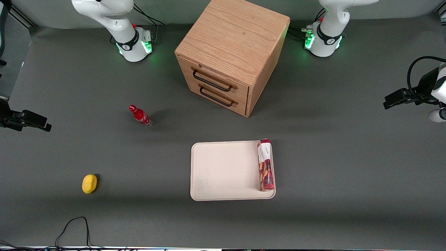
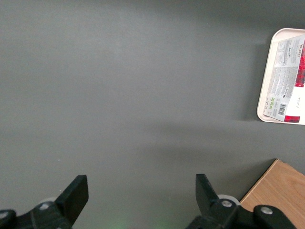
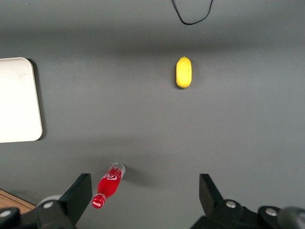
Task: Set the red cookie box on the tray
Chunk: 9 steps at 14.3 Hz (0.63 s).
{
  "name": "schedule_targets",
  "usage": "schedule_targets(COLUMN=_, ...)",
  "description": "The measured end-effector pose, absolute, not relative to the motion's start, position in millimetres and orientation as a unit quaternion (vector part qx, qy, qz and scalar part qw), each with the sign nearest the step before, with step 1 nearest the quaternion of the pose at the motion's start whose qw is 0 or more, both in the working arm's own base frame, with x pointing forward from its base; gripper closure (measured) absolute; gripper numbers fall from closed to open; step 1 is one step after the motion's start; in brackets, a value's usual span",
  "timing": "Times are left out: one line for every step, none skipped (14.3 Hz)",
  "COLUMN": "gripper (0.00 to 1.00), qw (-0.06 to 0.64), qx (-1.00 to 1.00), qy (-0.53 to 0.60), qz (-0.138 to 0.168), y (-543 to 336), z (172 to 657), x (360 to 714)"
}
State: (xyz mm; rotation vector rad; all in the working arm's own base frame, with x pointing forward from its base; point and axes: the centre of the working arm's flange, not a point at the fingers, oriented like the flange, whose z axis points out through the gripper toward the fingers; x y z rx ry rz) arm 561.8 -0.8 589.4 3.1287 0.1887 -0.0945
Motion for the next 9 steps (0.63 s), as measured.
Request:
schedule_targets(gripper=0.00, qw=0.003, qx=0.998, qy=0.058, qz=-0.030, y=-3.7, z=589.6, x=561.8)
schedule_targets(gripper=0.00, qw=0.003, qx=0.998, qy=0.056, qz=-0.030, y=-5.0, z=589.8, x=561.7)
schedule_targets(gripper=0.00, qw=0.003, qx=0.998, qy=0.056, qz=-0.030, y=-5.0, z=589.9, x=561.7)
schedule_targets(gripper=0.00, qw=0.003, qx=0.998, qy=0.056, qz=-0.030, y=-5.2, z=589.9, x=561.7)
schedule_targets(gripper=0.00, qw=0.003, qx=0.998, qy=0.055, qz=-0.030, y=-6.2, z=589.9, x=561.7)
schedule_targets(gripper=0.00, qw=0.003, qx=0.998, qy=0.053, qz=-0.030, y=-8.5, z=589.8, x=561.6)
schedule_targets(gripper=0.00, qw=0.003, qx=0.998, qy=0.050, qz=-0.030, y=-11.0, z=589.8, x=561.5)
schedule_targets(gripper=0.00, qw=0.003, qx=0.998, qy=0.049, qz=-0.030, y=-12.8, z=589.8, x=561.5)
schedule_targets(gripper=0.00, qw=0.003, qx=0.998, qy=0.048, qz=-0.031, y=-13.7, z=589.7, x=561.3)
